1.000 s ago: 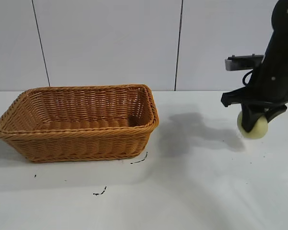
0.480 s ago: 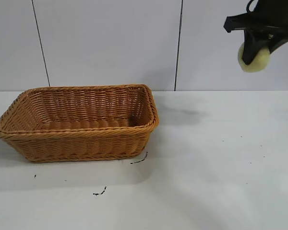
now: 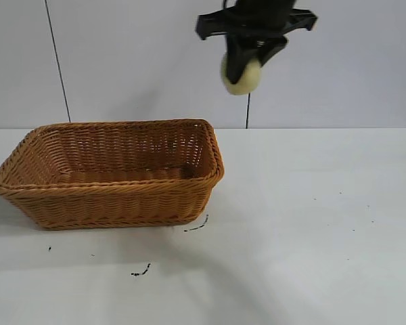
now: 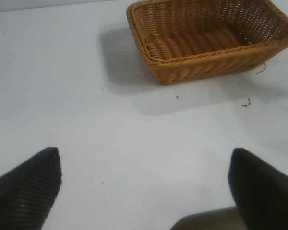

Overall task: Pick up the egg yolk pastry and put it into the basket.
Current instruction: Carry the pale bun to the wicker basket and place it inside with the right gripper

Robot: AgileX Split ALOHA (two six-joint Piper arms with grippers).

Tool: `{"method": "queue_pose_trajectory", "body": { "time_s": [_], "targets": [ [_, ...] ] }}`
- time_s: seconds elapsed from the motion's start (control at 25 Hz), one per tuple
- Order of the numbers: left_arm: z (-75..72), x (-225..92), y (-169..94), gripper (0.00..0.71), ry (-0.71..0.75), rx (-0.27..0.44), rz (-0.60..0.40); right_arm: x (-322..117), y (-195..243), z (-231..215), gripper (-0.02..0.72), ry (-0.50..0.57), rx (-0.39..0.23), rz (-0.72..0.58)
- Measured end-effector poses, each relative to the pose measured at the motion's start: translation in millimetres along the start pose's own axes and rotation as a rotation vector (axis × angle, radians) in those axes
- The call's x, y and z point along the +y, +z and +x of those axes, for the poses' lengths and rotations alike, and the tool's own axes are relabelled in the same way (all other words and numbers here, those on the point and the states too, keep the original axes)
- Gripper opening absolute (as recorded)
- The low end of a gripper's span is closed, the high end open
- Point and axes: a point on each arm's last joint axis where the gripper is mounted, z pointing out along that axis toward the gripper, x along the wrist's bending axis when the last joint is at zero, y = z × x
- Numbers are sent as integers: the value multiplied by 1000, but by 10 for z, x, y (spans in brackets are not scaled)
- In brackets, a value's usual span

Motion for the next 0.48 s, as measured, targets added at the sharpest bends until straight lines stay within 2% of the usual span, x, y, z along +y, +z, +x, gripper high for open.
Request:
{"method": "queue_pose_trajectory", "body": {
  "time_s": [0.24,0.48],
  "targets": [
    [0,0,0,695,0,0,0,89,439,749,171,-130,68,-37],
    [0,0,0,695,0,0,0,-13,1159,897,171,-137,84,-29]
  ]
}}
